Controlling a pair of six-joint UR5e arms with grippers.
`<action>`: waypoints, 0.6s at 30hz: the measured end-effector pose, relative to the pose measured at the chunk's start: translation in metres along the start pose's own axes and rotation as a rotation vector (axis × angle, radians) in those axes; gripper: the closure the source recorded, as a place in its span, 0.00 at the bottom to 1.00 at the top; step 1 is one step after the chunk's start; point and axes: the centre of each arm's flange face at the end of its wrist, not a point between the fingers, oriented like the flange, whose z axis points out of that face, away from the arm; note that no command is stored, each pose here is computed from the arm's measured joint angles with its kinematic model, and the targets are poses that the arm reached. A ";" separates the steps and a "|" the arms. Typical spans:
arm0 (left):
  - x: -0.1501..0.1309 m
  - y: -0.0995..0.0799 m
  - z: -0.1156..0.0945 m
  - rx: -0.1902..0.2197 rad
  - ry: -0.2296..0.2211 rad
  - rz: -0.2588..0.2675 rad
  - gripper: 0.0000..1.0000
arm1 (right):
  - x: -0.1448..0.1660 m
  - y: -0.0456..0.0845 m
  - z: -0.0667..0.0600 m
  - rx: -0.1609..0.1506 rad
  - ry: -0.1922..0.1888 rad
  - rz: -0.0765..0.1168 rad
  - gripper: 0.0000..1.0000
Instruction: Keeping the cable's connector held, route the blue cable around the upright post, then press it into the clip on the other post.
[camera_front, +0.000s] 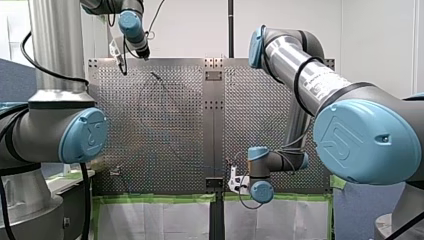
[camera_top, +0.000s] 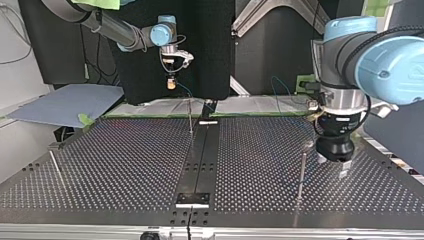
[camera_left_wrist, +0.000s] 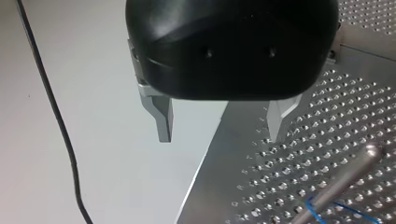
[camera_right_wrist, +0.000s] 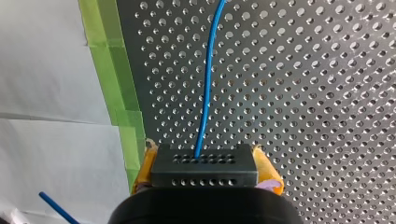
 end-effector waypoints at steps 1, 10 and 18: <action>-0.003 -0.001 -0.001 -0.005 -0.001 0.008 0.00 | 0.000 0.000 0.000 0.000 0.000 0.000 1.00; -0.017 -0.002 -0.001 -0.062 0.012 0.088 0.00 | 0.000 0.000 0.000 0.000 0.000 0.001 1.00; -0.003 -0.003 -0.002 -0.072 0.092 0.169 0.00 | 0.000 0.000 0.000 0.000 0.000 0.001 1.00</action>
